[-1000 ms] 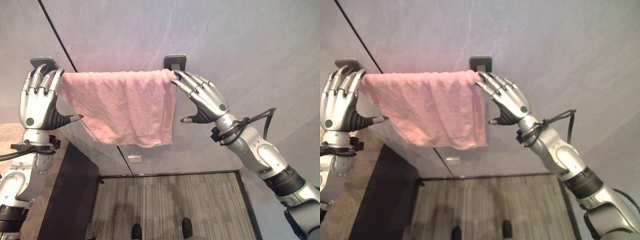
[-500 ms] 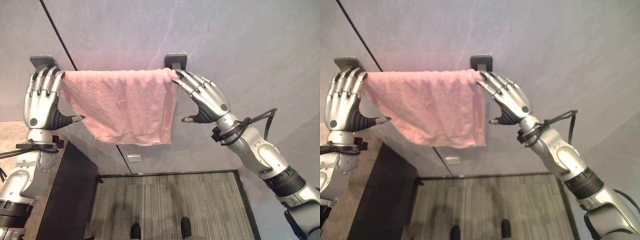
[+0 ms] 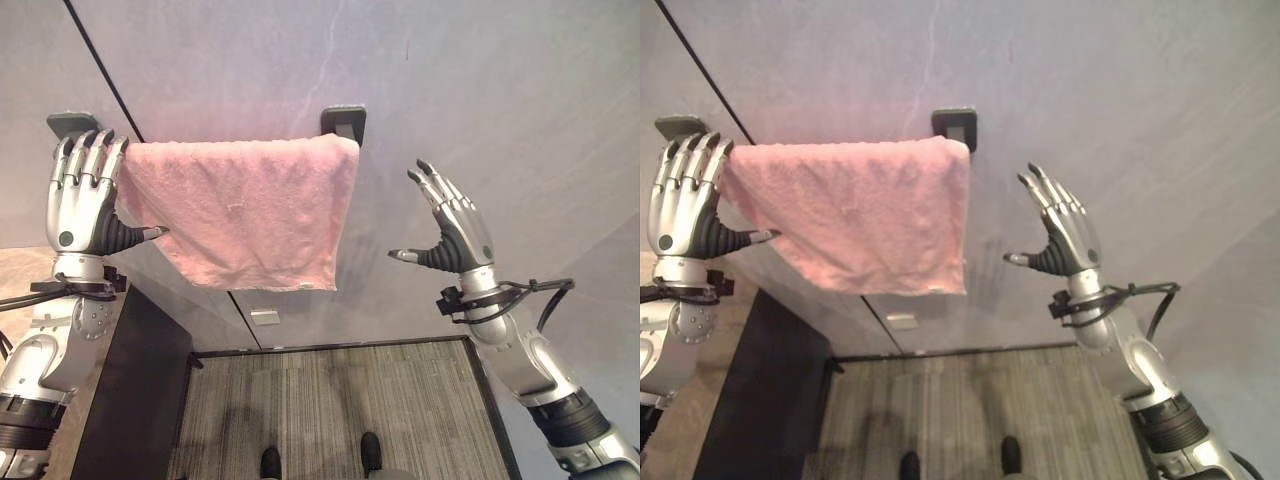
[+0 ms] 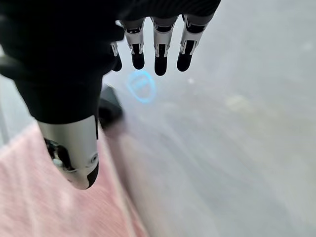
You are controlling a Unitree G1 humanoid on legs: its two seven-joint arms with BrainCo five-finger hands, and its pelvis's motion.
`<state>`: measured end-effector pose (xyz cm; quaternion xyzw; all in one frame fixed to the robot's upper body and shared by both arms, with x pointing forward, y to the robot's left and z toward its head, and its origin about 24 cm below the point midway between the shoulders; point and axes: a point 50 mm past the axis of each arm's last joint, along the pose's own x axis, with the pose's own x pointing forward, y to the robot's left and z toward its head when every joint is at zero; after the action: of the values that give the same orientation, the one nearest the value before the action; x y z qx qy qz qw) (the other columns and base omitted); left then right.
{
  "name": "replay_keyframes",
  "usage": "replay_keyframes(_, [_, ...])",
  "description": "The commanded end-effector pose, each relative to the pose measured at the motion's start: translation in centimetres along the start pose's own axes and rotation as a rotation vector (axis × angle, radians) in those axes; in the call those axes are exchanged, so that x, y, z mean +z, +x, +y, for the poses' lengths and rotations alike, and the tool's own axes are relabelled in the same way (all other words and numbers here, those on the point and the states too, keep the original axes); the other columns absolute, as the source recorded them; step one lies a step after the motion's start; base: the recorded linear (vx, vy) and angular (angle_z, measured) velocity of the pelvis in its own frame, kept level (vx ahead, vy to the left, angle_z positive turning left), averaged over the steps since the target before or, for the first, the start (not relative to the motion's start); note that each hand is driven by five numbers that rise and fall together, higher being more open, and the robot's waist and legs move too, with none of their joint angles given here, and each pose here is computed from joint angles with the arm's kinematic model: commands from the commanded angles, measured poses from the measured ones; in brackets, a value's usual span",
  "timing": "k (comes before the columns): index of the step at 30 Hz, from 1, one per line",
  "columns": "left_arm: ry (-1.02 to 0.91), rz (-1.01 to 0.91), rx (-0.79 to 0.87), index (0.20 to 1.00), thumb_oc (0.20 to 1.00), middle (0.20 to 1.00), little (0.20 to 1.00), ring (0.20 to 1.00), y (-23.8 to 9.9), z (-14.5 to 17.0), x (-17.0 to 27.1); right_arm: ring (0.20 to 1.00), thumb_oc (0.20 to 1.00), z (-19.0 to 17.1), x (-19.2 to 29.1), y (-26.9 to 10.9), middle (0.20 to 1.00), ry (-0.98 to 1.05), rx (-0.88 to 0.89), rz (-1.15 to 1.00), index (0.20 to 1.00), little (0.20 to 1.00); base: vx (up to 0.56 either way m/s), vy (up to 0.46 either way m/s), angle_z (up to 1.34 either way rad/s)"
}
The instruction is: Put brush and paste in cup on sink, flatten towel.
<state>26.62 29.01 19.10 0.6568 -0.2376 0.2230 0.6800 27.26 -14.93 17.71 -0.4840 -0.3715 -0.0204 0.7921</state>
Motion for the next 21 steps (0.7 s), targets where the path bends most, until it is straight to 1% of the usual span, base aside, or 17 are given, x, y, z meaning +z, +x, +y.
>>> replay_keyframes(1, [0.019, -0.059, -0.065, 1.000, 1.000, 1.000, 1.000, 1.000, 0.8, -0.8, 0.3, 1.000, 1.000, -2.3, 3.6, 2.7, 1.000, 0.069, -0.162, -0.206, 1.000, 1.000, 0.00, 0.000, 0.00])
replay_keyframes(2, [0.019, -0.059, -0.065, 1.000, 1.000, 1.000, 1.000, 1.000, 0.8, -0.8, 0.3, 1.000, 1.000, -2.3, 3.6, 2.7, 1.000, 0.069, -0.163, -0.206, 1.000, 1.000, 0.00, 0.000, 0.00])
replay_keyframes(3, [0.019, -0.079, -0.066, 1.000, 1.000, 1.000, 1.000, 1.000, 1.1, -0.9, 0.6, 1.000, 1.000, -2.5, 5.1, 3.6, 1.000, 0.100, -0.187, -0.285, 1.000, 1.000, 0.00, 0.000, 0.00])
replay_keyframes(6, [0.023, -0.102, -0.077, 1.000, 1.000, 1.000, 1.000, 1.000, 1.5, -1.1, 0.9, 1.000, 1.000, -2.2, 6.5, 4.5, 1.000, 0.112, -0.174, -0.354, 1.000, 1.000, -0.01, -0.001, 0.01])
replay_keyframes(9, [0.027, -0.112, -0.079, 1.000, 1.000, 1.000, 1.000, 1.000, 1.7, -1.2, 1.1, 1.000, 1.000, -2.0, 7.0, 5.0, 1.000, 0.101, -0.158, -0.383, 1.000, 1.000, 0.00, 0.000, 0.00])
replay_keyframes(13, [0.043, -0.125, -0.096, 1.000, 1.000, 1.000, 1.000, 1.000, 1.8, -1.3, 1.2, 1.000, 1.000, -0.4, 6.8, 5.7, 1.000, 0.057, -0.044, -0.381, 1.000, 1.000, 0.00, 0.000, 0.00])
replay_keyframes(16, [0.083, -0.134, -0.119, 1.000, 1.000, 1.000, 1.000, 1.000, 2.1, -1.2, 0.9, 1.000, 1.000, 1.1, 5.1, 6.6, 1.000, -0.101, 0.107, -0.336, 1.000, 1.000, 0.00, 0.000, 0.00])
replay_keyframes(17, [0.083, -0.133, -0.117, 1.000, 1.000, 1.000, 1.000, 1.000, 2.2, -1.2, 0.9, 1.000, 1.000, 1.1, 5.2, 6.7, 1.000, -0.103, 0.108, -0.338, 1.000, 1.000, 0.00, 0.000, 0.00])
replay_keyframes(18, [0.103, -0.136, -0.121, 1.000, 1.000, 1.000, 1.000, 1.000, 2.4, -1.0, 0.7, 1.000, 1.000, 1.1, 4.3, 7.1, 1.000, -0.173, 0.154, -0.321, 1.000, 1.000, 0.00, 0.000, 0.00])
replay_keyframes(19, [0.103, -0.135, -0.119, 1.000, 1.000, 1.000, 1.000, 1.000, 2.4, -1.0, 0.7, 1.000, 1.000, 1.1, 4.3, 7.2, 1.000, -0.175, 0.154, -0.322, 1.000, 1.000, -0.03, 0.012, -0.02])
replay_keyframes(20, [0.120, -0.153, -0.128, 1.000, 1.000, 1.000, 1.000, 1.000, 2.7, -0.7, 0.7, 1.000, 1.000, 1.8, 3.6, 7.5, 1.000, -0.237, 0.231, -0.309, 1.000, 1.000, 0.00, 0.000, 0.00])
replay_keyframes(21, [0.120, -0.151, -0.126, 1.000, 1.000, 1.000, 1.000, 1.000, 2.8, -0.7, 0.7, 1.000, 1.000, 1.9, 3.6, 7.6, 1.000, -0.238, 0.230, -0.312, 1.000, 1.000, 0.00, 0.000, 0.00])
